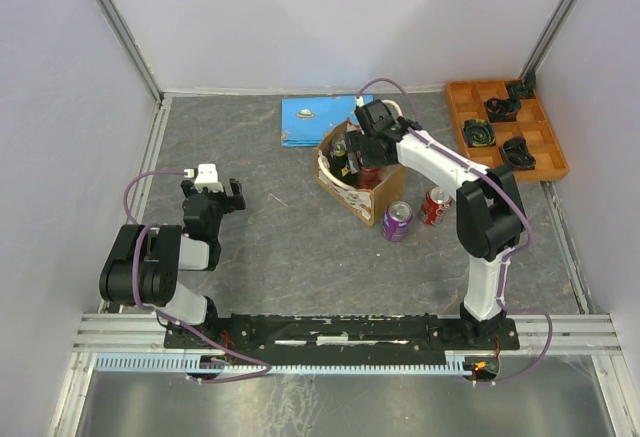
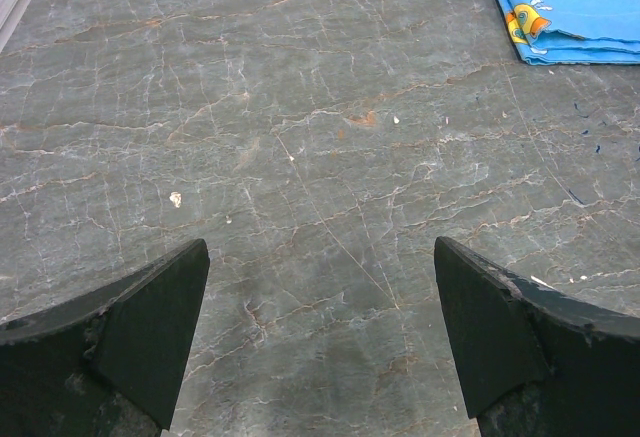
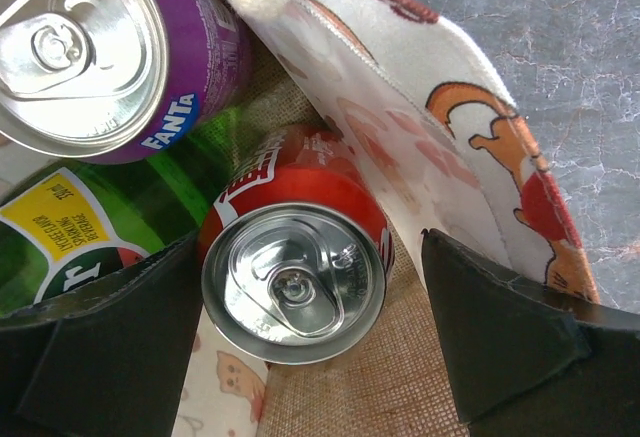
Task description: Take the beverage out of the canvas bag
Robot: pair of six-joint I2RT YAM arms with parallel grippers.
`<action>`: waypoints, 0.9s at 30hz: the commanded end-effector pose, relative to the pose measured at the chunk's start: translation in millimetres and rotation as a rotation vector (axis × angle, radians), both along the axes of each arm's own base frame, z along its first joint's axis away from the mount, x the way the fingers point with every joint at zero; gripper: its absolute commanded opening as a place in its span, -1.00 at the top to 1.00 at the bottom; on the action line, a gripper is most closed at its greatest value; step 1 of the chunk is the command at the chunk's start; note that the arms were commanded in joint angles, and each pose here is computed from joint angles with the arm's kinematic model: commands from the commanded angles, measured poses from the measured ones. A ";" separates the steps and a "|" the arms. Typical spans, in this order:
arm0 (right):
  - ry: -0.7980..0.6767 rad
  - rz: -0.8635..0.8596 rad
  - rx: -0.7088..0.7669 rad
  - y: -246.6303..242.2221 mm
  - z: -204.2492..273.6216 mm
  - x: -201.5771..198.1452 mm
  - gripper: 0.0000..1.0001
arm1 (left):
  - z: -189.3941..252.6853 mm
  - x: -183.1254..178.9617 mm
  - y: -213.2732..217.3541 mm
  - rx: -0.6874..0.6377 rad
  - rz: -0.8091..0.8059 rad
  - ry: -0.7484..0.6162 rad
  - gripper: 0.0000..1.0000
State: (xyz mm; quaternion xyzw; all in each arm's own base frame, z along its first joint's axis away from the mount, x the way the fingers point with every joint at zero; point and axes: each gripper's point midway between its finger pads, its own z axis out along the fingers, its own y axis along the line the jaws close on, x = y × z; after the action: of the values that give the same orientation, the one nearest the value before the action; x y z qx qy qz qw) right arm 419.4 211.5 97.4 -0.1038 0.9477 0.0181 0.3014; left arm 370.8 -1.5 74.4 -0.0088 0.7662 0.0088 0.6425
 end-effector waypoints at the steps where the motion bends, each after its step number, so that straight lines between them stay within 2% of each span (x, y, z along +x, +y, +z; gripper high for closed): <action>1: 0.046 -0.011 -0.053 -9.0 -16.2 -9.4 -0.85 | 16.7 5.7 5.3 0.002 0.025 -0.069 -0.99; 4: 0.042 -0.009 -0.059 -7.5 -18.2 -5.3 -0.76 | 17.1 5.8 5.0 0.002 0.025 -0.070 -0.99; 8: 0.052 0.000 -0.073 -6.5 -22.1 -2.4 -0.36 | 17.5 6.1 5.3 0.002 0.026 -0.071 -0.99; 9: 0.054 0.001 -0.074 -7.0 -21.8 -2.0 -0.16 | 17.0 6.0 5.1 0.002 0.026 -0.069 -0.99; 10: 0.054 0.006 -0.075 -6.3 -20.1 -2.4 0.15 | 16.9 5.9 5.0 0.002 0.025 -0.069 -0.99; 12: 0.045 0.006 -0.081 -8.1 -14.1 -2.8 0.90 | 17.4 6.1 5.1 0.002 0.026 -0.070 -0.99; 13: 0.036 0.004 -0.084 -9.7 -9.6 -2.8 1.00 | 17.3 6.0 5.1 0.002 0.026 -0.070 -0.99; 18: -0.057 0.005 -0.078 -15.2 30.9 0.7 1.00 | 17.3 6.1 5.2 0.002 0.026 -0.070 -0.99; 27: -0.331 -0.005 0.030 -21.9 141.6 0.0 1.00 | 17.1 6.0 5.2 0.002 0.026 -0.070 -0.99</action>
State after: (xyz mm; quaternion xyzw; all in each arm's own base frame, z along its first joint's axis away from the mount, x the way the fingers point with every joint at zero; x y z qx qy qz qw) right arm 407.8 196.1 135.1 -0.1260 0.9392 -0.0098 0.3192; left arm 370.8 -1.5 74.4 -0.0088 0.7662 0.0088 0.6425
